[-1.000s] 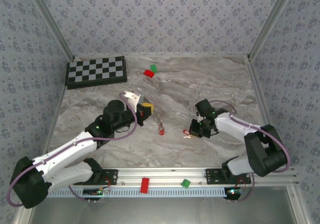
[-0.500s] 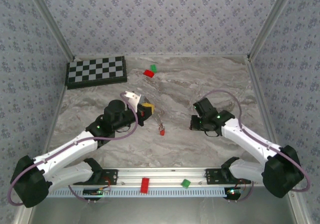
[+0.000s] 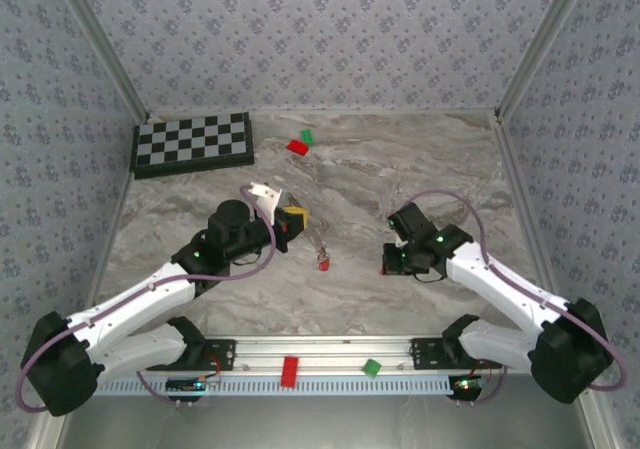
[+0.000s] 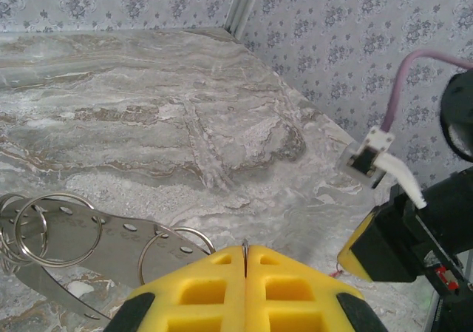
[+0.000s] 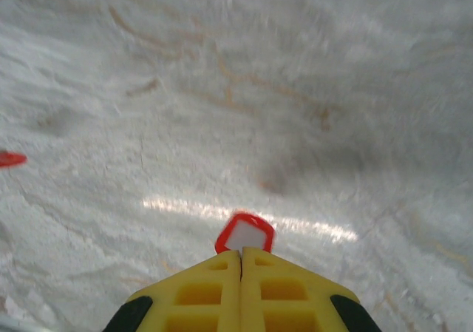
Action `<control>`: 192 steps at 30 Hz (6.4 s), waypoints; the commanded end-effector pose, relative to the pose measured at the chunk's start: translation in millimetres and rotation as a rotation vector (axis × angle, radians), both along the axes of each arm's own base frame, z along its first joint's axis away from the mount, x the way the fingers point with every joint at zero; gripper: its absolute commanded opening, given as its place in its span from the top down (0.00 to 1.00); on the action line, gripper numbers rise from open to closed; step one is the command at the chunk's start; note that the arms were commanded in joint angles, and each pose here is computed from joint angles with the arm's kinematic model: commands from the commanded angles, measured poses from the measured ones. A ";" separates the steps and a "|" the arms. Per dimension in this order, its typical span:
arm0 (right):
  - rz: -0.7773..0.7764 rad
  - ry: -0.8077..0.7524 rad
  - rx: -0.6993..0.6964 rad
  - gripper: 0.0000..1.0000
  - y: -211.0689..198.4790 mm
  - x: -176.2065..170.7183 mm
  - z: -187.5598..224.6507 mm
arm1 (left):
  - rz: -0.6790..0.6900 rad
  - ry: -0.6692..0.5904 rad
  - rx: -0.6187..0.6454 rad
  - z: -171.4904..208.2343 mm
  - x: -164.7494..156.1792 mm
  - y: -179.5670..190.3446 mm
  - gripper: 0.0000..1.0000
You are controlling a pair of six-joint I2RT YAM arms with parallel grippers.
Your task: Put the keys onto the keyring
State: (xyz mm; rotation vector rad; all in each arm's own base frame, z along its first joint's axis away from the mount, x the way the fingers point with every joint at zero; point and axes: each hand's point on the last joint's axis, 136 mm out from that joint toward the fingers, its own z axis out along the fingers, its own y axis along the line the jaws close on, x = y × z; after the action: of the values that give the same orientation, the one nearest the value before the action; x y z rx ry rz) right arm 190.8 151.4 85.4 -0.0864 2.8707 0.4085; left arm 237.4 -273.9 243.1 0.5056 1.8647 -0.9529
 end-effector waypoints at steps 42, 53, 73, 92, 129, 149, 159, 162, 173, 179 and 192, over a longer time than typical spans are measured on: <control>0.093 0.101 -0.023 1.00 12.7 53.6 1.2 | -0.021 -0.050 -0.066 24.1 -2.2 -5.5 1.00; 0.076 0.180 0.021 1.00 6.2 74.3 -22.8 | -0.018 -0.050 -0.059 23.1 -1.9 -4.7 1.00; 0.030 0.139 0.024 1.00 6.2 153.6 -43.3 | -0.011 -0.044 -0.036 15.8 2.1 -6.5 1.00; -0.057 -0.313 -0.190 1.00 16.5 190.5 -63.2 | 0.006 -0.052 -0.044 18.4 2.3 -2.5 1.00; -0.097 -0.625 -0.112 0.70 44.3 153.3 -66.8 | 0.021 -0.065 -0.051 22.6 1.6 1.7 1.00; 0.129 -0.085 -0.131 0.68 45.9 173.9 -1.0 | 0.024 -0.075 -0.058 26.6 -0.5 4.4 1.00; 0.372 0.018 -0.252 0.64 43.1 161.3 -15.9 | 0.026 -0.079 -0.060 28.4 -1.1 5.8 1.00; 0.422 0.036 -0.302 0.62 41.9 157.5 -23.3 | 0.021 -0.079 -0.063 29.1 -2.1 5.4 1.00; 0.556 0.064 -0.431 0.61 46.9 162.1 -31.2 | 0.017 -0.079 -0.069 30.3 -2.9 5.2 1.00; 0.596 0.105 -0.444 0.60 44.3 154.3 -41.2 | 0.017 -0.080 -0.067 30.5 -3.0 5.4 1.00; 0.625 0.152 -0.490 0.65 42.0 153.8 -58.8 | 0.015 -0.078 -0.066 29.6 -3.1 5.1 1.00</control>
State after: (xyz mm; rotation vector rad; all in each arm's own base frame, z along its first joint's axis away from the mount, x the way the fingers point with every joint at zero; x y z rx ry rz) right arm 345.8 196.7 27.9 -1.0445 2.9491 -0.1525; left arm 236.8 -268.0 250.6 0.4824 1.8384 -0.9377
